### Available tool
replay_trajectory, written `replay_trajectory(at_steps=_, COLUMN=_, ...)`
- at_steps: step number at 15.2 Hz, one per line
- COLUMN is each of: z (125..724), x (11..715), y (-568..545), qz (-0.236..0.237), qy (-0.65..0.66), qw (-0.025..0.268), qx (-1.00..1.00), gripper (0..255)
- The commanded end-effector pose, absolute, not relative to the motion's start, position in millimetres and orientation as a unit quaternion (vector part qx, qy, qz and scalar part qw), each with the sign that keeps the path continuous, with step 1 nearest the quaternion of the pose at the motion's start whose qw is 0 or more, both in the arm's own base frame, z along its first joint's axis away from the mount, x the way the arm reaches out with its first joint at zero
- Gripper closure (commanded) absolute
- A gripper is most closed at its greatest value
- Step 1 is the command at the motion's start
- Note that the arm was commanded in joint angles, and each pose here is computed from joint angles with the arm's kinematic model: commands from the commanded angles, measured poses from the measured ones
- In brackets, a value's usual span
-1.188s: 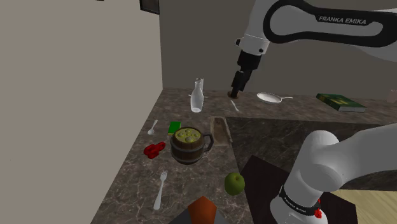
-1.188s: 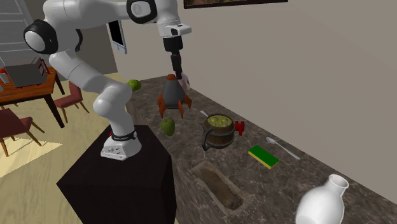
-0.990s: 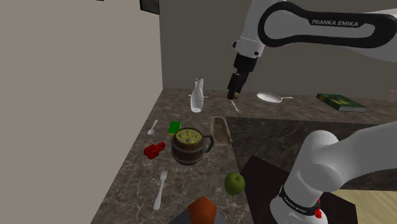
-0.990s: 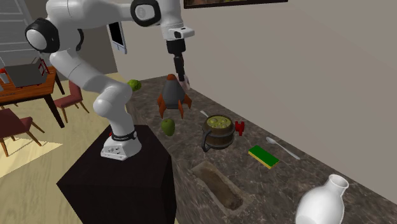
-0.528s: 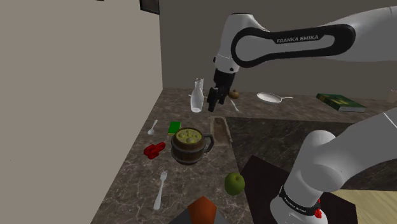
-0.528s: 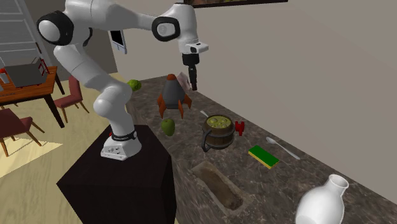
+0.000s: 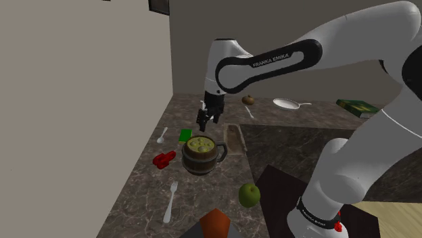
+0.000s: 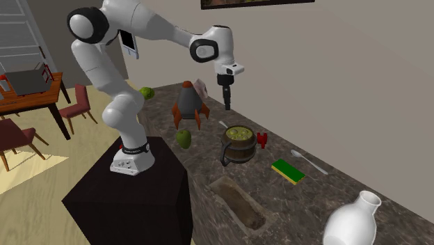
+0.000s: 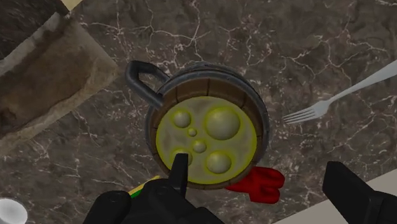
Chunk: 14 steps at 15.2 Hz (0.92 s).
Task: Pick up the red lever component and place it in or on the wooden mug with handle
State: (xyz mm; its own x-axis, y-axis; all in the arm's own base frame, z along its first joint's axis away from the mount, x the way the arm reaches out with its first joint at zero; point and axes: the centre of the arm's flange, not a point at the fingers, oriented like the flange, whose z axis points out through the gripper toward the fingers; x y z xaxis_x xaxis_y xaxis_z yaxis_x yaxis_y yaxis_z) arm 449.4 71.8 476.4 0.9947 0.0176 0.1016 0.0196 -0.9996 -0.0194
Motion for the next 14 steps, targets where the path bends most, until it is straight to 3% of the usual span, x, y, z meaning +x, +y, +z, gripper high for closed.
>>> replay_trajectory(at_steps=1, z=460, x=468, y=83, qz=-0.049, qy=-0.003, qw=0.011, qx=-0.999, gripper=0)
replay_trajectory(at_steps=14, z=344, x=583, y=145, qz=-0.033, qy=0.034, qw=0.011, qx=-0.999, gripper=0)
